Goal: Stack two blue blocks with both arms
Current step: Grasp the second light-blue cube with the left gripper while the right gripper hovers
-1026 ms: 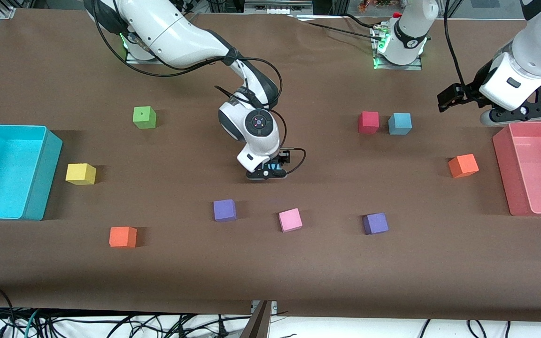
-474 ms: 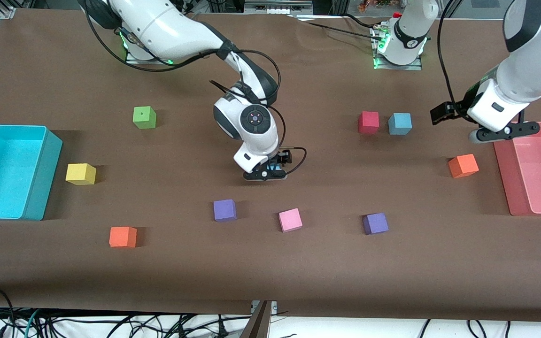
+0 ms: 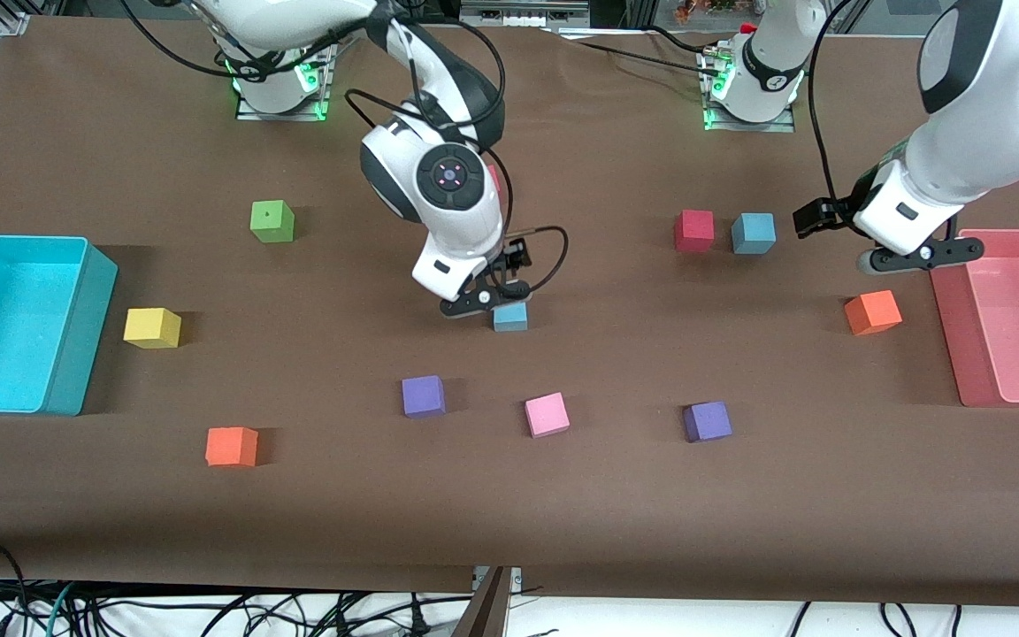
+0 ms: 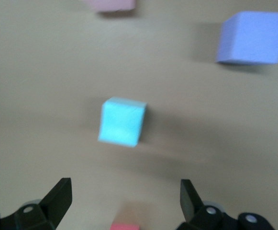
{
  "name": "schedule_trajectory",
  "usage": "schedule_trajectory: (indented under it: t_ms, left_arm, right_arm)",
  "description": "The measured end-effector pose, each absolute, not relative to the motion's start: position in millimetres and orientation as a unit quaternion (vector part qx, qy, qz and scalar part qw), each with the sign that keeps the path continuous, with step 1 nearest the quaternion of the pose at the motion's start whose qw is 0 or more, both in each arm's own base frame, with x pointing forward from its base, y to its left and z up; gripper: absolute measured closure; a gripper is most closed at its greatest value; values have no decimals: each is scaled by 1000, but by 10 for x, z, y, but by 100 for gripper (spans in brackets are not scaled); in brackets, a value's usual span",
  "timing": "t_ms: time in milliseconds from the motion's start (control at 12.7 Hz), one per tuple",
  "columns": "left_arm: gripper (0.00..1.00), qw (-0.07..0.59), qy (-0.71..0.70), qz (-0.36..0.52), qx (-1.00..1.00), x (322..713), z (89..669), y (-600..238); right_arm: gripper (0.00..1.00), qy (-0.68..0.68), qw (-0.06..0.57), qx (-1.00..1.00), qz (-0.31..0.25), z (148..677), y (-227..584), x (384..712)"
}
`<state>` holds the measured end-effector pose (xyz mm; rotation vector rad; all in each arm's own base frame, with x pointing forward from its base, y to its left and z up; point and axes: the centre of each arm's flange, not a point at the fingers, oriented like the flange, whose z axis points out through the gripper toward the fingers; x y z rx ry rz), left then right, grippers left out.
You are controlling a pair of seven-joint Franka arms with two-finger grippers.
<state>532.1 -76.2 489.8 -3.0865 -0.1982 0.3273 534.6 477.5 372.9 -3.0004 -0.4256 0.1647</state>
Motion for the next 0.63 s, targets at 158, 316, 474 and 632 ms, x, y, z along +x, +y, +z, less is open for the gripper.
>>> schedule_trajectory:
  t_ms: [158,316,474,632]
  left_arm:
    - [0,12,-46,106,-993,5310,4671,-663]
    - [0,9,-39,113,-993,5255,4358,-511]
    - [0,11,-39,130,-991,5100,3926,-451]
    - [0,12,-38,142,-989,4860,3406,-427]
  right_arm:
    - [0,-184,88,-976,73,3816,4565,5341]
    - [0,-217,127,-965,71,3804,4277,5407]
    - [0,-237,180,-954,46,3703,4034,5479]
    - [0,-245,220,-944,9,3462,3833,5484]
